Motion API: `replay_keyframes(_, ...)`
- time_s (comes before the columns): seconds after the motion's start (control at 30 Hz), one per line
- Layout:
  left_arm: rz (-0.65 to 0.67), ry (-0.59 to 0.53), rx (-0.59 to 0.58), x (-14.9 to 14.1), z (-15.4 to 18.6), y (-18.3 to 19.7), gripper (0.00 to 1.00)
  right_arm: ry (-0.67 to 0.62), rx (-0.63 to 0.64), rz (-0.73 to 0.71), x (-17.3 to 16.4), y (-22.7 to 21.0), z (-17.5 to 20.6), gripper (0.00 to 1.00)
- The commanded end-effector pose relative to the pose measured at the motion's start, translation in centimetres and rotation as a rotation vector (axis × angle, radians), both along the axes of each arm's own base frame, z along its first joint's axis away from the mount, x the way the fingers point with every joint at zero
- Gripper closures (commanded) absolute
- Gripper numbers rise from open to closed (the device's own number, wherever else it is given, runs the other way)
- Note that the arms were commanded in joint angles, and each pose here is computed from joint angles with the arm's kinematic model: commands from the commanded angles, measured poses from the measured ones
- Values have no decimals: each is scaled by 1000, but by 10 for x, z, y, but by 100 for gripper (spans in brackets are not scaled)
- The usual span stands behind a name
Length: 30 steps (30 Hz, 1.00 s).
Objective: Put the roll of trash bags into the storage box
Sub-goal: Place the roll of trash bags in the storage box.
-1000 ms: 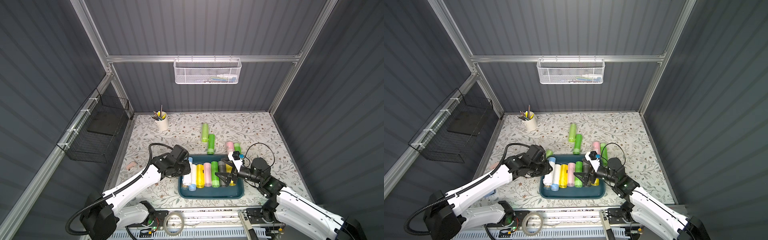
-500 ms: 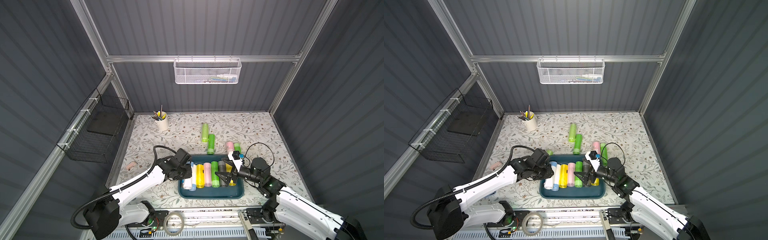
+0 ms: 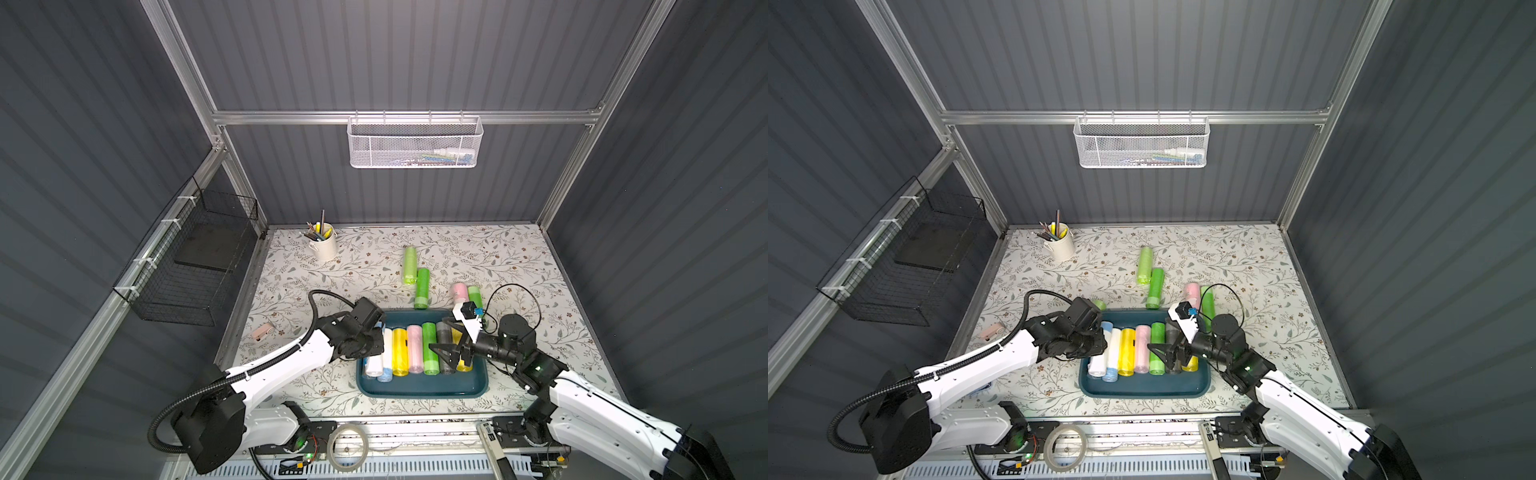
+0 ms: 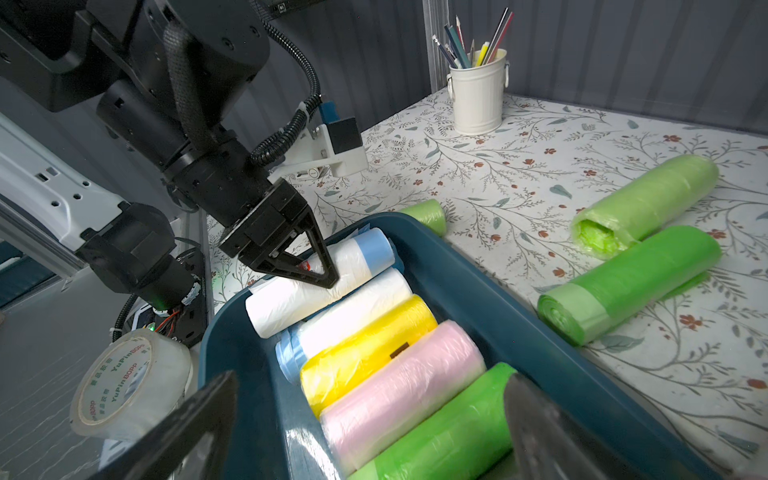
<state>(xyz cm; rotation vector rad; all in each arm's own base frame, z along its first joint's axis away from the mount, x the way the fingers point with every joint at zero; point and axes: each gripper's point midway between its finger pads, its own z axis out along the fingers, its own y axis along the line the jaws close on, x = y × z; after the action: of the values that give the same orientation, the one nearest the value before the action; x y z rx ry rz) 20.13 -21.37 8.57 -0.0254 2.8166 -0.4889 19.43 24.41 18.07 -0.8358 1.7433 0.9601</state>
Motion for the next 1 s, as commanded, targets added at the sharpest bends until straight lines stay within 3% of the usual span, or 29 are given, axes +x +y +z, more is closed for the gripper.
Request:
replay_keyframes(0.0,-19,-22,27,5,2,-1,70,-12,5,10,1,4,7,1)
replay_keyframes(0.97,-30,-20,63,6,-4,2,66,-1,-4,17,1,7,6,1)
